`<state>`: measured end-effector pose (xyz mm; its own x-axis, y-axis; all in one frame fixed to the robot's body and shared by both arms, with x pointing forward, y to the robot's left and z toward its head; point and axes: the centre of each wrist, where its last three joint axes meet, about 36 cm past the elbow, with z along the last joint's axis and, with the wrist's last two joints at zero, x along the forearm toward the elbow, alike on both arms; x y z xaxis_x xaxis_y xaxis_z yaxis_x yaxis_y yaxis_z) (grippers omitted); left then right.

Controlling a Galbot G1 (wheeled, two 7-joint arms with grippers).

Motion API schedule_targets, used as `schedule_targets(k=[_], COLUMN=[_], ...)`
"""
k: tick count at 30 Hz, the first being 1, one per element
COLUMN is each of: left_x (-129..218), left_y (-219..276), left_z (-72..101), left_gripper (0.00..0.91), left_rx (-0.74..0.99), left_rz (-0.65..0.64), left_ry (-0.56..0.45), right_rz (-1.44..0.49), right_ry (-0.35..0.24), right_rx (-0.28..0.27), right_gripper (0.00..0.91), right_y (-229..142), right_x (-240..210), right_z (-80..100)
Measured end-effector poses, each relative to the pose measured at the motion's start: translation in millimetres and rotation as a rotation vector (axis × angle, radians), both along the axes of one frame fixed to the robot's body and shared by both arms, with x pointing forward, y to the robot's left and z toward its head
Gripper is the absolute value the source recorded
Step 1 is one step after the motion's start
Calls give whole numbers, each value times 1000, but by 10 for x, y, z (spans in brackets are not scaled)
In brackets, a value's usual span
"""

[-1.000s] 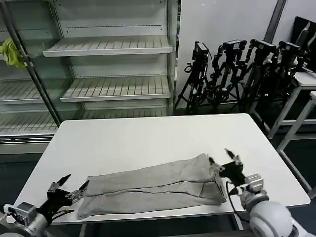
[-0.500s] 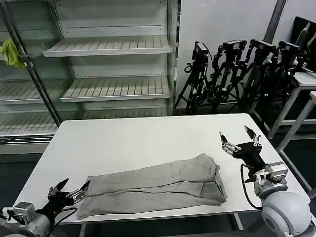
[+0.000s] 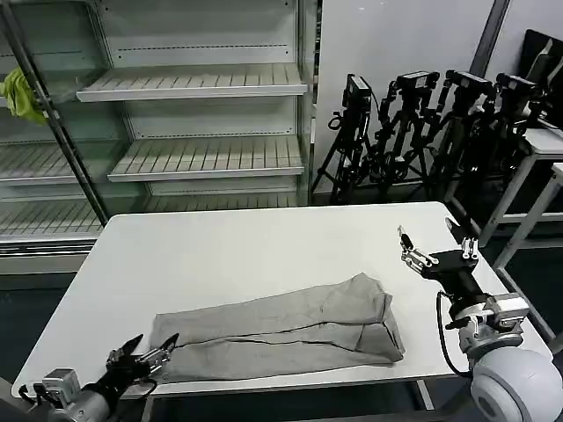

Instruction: Fold and organize the clothes.

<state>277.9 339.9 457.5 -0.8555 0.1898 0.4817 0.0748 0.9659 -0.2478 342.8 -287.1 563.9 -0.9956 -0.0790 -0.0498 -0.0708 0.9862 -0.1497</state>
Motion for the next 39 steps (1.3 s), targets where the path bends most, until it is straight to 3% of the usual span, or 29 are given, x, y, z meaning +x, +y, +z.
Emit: schedule_targets(k=[5, 6, 7, 8, 9, 11, 13, 39], left_x=[-29, -29, -30, -31, -30, -26, -26, 31], left_y=[-65, -73, -82, -91, -97, -109, -128, -39], left_z=[-81, -93, -108, -118, -129, -153, -173, -222], left_gripper=[907, 846, 746, 705, 423, 161, 50, 40], left_rx=[-24, -27, -31, -36, -38, -44, -48, -6], left_rz=[-5, -5, -6, -6, -6, -7, -9, 9], left_ry=[24, 26, 28, 28, 29, 29, 30, 6], right_rz=[-10, -10, -10, -9, -9, -9, -11, -3], right_ry=[-4, -5, -8, -8, -9, -9, -9, -31], right_rx=[11, 13, 15, 17, 18, 21, 22, 51], right_gripper=[907, 907, 907, 907, 907, 907, 907, 907], right_y=[10, 17, 22, 28, 34, 42, 49, 132], right_x=[-11, -18, -24, -30, -37, -44, -51, -64], right_z=[-17, -17, -16, -16, -18, -27, -41, -88])
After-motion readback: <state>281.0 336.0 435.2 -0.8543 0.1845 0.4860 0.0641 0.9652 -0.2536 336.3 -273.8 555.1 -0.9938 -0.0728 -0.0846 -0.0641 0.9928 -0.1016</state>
